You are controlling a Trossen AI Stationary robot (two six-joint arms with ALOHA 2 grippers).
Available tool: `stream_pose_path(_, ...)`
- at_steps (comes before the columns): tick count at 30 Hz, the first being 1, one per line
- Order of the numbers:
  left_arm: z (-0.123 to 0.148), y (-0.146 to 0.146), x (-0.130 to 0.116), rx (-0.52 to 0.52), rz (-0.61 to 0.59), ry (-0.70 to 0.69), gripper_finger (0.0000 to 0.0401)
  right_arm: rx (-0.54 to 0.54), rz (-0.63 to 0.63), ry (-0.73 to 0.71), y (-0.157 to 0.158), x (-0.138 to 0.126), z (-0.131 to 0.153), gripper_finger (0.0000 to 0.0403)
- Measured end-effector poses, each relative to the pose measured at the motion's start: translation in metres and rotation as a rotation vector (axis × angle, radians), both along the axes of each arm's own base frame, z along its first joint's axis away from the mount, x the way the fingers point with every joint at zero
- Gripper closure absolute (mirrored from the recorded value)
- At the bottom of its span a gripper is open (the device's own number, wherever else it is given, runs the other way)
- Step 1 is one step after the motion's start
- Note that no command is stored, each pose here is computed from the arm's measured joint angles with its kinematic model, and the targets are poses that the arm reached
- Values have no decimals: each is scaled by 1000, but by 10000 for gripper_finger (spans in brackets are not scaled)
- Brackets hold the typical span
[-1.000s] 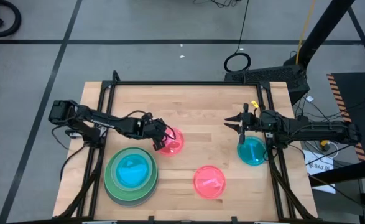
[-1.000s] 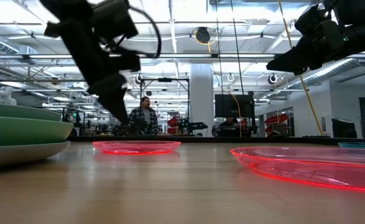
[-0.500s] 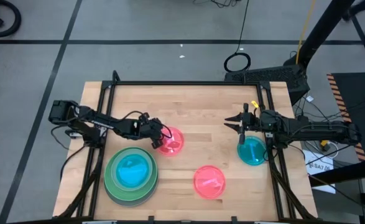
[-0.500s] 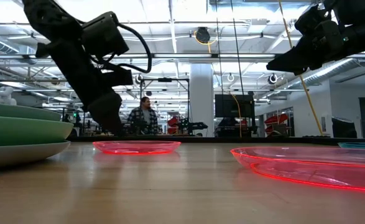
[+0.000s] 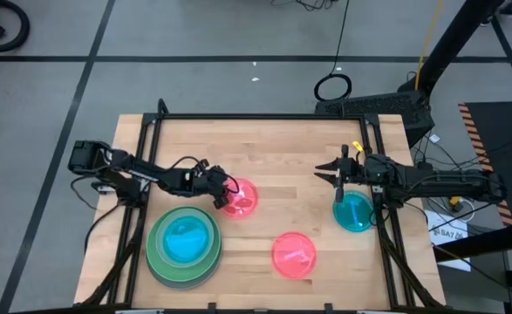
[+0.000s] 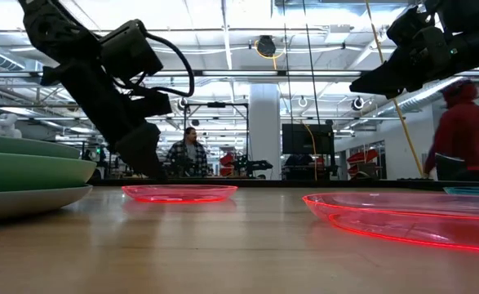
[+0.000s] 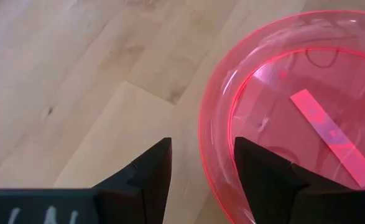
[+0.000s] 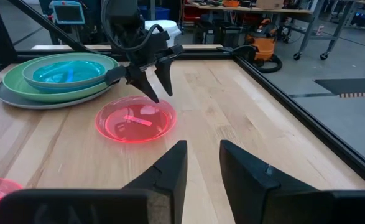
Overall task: Stack plastic plates
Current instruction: Stack the top pink plate on the transparent blue plate
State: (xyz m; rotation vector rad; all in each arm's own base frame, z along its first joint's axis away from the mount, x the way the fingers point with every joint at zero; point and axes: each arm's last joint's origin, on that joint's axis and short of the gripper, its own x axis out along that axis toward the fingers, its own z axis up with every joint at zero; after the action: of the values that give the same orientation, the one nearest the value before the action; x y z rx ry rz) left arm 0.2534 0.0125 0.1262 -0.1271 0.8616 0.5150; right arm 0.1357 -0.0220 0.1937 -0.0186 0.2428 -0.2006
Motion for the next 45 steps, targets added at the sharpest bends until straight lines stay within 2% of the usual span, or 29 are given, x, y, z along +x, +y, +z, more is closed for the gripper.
stream_pose_path(9, -2, -2, 0, -11, -3, -27, 219, 0, 0, 0, 0, 0, 0, 314)
stream_pose_path(18, -19, -3, 7, -14, 4, -14, 219, 2, -4, 2, 0, 0, 0, 314)
stream_pose_path(31, -20, -6, 8, -24, 10, -25, 220, -4, -26, 11, -1, 1, -1, 314)
stream_pose_path(34, -20, -8, 8, -25, 9, -25, 237, -4, -26, 11, -1, 1, -1, 314)
stream_pose_path(41, -21, -10, 7, -31, 28, -23, 301, -4, -26, 11, -1, 1, -1, 314)
stream_pose_path(45, -21, -10, 7, -40, 40, -29, 317, -4, -26, 11, -1, 1, -1, 314)
